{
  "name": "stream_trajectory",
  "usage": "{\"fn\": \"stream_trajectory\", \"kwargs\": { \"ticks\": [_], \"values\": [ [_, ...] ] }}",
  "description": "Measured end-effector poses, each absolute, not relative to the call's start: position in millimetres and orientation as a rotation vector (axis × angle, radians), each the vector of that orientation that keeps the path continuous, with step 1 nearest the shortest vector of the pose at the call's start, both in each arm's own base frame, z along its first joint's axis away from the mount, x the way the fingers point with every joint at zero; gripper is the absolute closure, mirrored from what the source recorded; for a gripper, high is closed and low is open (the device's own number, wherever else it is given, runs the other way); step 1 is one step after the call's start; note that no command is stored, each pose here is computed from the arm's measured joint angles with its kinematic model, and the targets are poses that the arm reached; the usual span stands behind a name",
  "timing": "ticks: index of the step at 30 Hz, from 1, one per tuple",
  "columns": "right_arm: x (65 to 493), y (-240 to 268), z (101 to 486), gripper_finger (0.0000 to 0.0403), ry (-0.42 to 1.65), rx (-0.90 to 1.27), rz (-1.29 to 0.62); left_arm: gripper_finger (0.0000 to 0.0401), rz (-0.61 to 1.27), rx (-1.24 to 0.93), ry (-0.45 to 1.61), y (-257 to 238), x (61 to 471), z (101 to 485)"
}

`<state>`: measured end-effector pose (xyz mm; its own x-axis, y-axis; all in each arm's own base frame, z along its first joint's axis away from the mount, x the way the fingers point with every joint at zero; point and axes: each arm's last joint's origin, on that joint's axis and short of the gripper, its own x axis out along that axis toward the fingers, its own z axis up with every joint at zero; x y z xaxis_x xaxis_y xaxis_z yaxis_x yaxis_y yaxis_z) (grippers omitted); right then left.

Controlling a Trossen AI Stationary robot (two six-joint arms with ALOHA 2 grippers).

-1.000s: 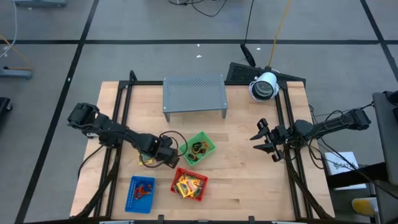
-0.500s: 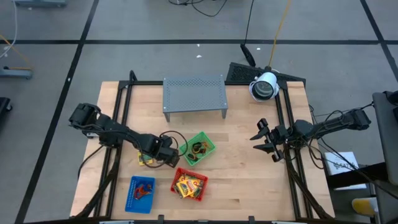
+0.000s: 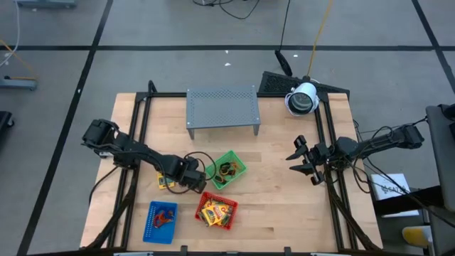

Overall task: Pick & Place Office Desk Supplies
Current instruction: Put the red rubber band into the green basket

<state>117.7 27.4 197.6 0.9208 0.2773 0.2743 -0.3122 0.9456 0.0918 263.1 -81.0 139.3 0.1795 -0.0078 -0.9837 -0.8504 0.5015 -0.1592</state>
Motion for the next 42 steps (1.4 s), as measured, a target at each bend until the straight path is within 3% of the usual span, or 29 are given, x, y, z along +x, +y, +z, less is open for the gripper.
{"fn": "stream_trajectory", "kwargs": {
  "ticks": [8, 14, 16, 32, 42],
  "values": [
    [118, 27, 198, 0.0257, -0.261, 0.135, 0.304, 0.0244, 0.755, -0.879, 1.276, -81, 264, 131],
    [118, 27, 198, 0.026, -0.262, 0.135, 0.304, 0.0365, 0.755, -0.871, 1.293, -80, 262, 132],
    [118, 27, 198, 0.026, -0.261, 0.135, 0.304, 0.0389, 0.744, -0.869, 1.292, -80, 260, 136],
    [118, 27, 198, 0.0261, -0.262, 0.135, 0.304, 0.0398, 0.571, -0.862, 1.272, -86, 223, 197],
    [118, 27, 198, 0.0261, -0.262, 0.135, 0.304, 0.0399, 0.428, -0.848, 1.116, -83, 217, 238]
  ]
}}
